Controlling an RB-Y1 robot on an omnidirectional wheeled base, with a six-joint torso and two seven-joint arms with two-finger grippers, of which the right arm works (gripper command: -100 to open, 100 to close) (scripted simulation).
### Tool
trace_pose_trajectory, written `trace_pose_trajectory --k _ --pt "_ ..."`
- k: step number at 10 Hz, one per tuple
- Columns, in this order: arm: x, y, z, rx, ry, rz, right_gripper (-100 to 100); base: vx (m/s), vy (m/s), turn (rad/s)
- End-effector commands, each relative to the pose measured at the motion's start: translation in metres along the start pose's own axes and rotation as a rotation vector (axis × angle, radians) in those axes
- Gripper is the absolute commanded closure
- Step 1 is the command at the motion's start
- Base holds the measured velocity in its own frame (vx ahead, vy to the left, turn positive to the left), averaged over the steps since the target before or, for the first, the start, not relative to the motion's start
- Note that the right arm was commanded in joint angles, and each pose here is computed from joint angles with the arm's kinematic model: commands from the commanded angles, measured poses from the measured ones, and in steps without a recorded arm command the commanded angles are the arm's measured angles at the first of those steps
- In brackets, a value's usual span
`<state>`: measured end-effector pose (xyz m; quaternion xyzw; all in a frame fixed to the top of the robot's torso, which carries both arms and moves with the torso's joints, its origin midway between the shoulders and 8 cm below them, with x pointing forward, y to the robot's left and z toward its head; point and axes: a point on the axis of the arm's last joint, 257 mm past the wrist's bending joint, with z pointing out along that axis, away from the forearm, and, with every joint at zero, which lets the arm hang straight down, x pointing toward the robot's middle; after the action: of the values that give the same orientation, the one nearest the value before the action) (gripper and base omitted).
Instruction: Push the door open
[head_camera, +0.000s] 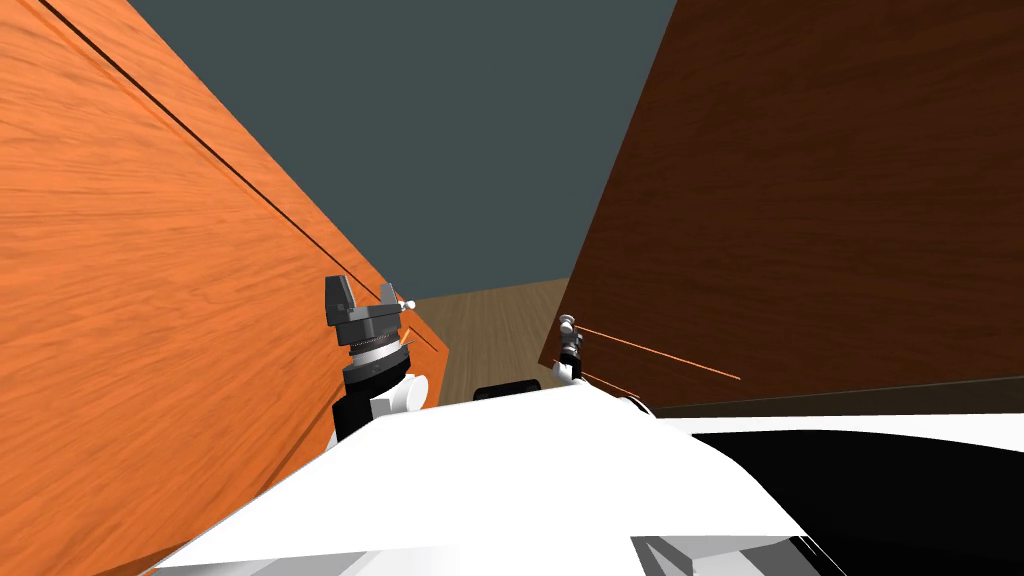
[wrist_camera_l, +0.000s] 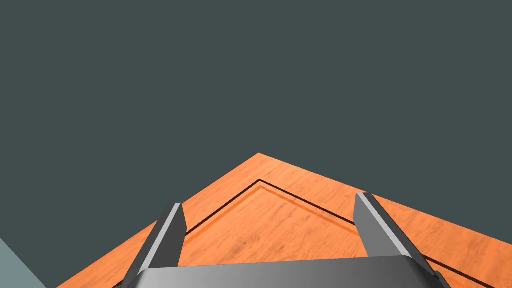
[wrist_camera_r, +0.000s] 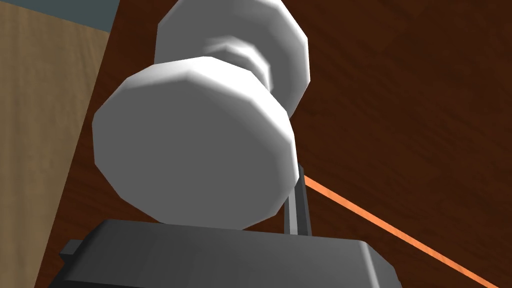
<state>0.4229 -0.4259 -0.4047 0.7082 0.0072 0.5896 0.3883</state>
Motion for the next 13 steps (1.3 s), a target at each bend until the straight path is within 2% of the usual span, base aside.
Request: trace_pose_trajectory --k 1,2,4,9,10,12,13 --pt "0.017 0.0021 0.0065 -0.015 0.037 0.015 100 0.005 -0.009 0.006" --pt "0.0181 0.0002 0.0066 -0.017 0.033 0.063 100 0.018 -0.009 -0.019" --pt "0.0125 -0.0009 0.0041 -0.011 0.021 0.055 100 0.014 -0.004 0.002" --pt "0.0181 0.0002 0.0066 -0.017 0.033 0.063 100 0.0 0.0 0.0" --pt "0.0193 -0.0018 0.0065 -0.018 0.029 0.109 100 0.022 -0.01 -0.008" --pt "0.0193 -0.0018 0.0065 -0.018 0.029 0.109 100 0.018 -0.009 -0.008" --pt "0.0204 -0.0037 0.0065 -0.02 0.025 0.156 100 0.014 -0.005 0.001"
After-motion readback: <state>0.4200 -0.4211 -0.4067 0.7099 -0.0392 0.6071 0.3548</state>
